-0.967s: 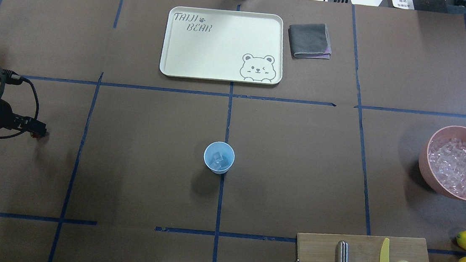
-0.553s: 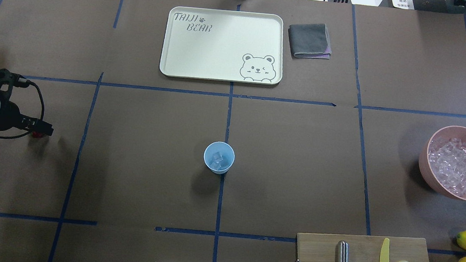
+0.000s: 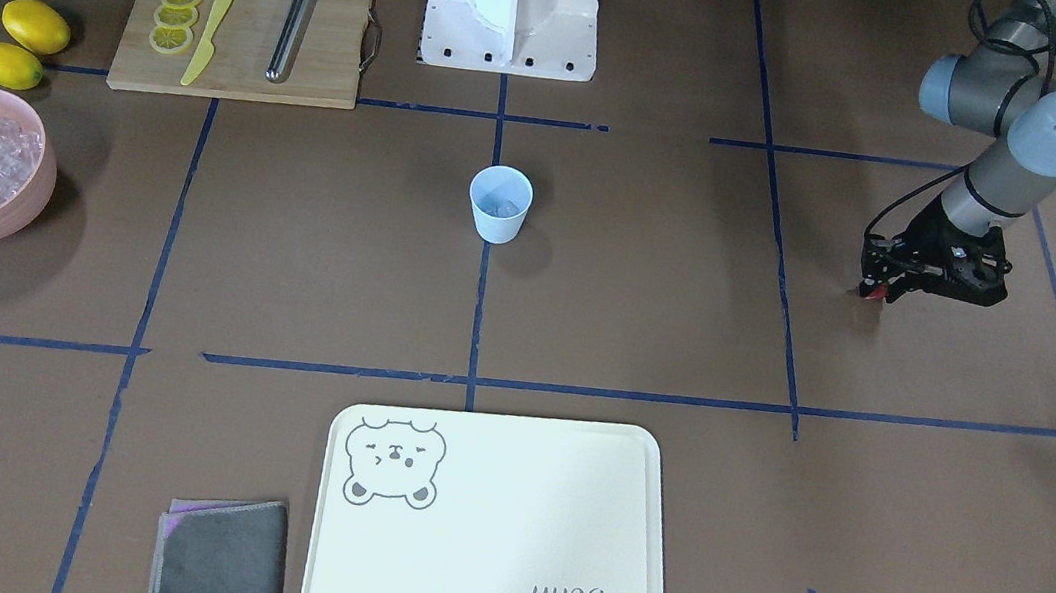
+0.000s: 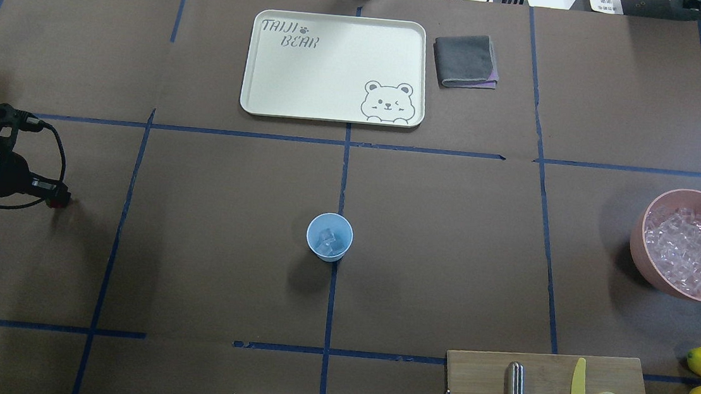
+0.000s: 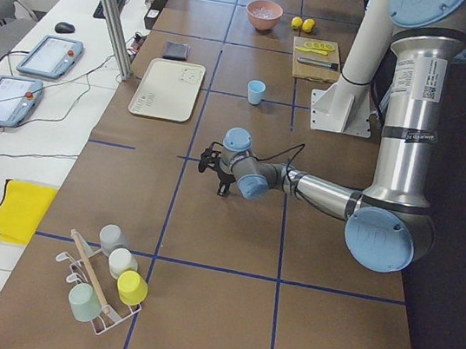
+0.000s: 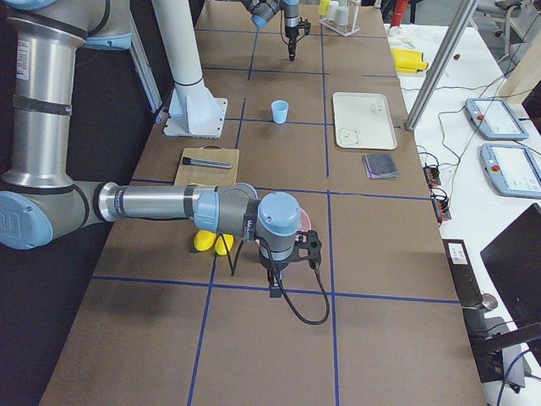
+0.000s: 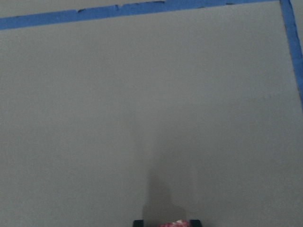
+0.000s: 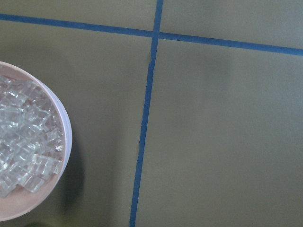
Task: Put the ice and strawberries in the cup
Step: 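Reach the left gripper down to the red strawberry and grasp it, then carry the strawberry with the left gripper over the blue cup and release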
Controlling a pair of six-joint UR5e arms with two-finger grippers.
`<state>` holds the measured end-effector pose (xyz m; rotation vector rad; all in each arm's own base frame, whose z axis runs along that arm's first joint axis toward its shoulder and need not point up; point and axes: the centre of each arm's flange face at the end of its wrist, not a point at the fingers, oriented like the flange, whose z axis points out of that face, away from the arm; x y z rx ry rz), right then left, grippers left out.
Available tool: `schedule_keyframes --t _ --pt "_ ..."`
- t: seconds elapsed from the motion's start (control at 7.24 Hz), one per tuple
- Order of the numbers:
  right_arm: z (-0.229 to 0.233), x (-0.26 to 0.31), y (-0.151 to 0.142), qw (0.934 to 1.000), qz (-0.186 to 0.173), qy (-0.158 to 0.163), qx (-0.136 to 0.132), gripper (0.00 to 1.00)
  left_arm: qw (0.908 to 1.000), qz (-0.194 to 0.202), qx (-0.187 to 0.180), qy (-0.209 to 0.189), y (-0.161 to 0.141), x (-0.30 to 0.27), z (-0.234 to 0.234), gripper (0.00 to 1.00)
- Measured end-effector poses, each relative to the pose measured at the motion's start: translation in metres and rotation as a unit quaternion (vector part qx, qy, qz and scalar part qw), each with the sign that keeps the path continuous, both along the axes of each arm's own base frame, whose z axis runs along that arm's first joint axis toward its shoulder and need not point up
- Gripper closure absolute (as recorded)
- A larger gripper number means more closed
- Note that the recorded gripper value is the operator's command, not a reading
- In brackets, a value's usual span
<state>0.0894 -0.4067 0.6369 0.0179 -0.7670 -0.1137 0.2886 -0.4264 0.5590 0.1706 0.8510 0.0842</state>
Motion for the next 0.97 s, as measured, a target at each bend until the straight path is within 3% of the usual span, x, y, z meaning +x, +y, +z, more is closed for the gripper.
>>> schedule_keyframes --t 0.41,0.97 --pt "0.0 0.0 0.0 1.0 0.0 0.0 0.0 0.01 1.0 0.0 -0.006 -0.007 0.0 -0.001 -0.045 1.0" --pt "-0.003 0.0 0.0 1.0 0.0 0.0 0.004 0.0 0.9985 -0.002 -0.036 -0.04 -0.012 0.012 -0.225 0.99"
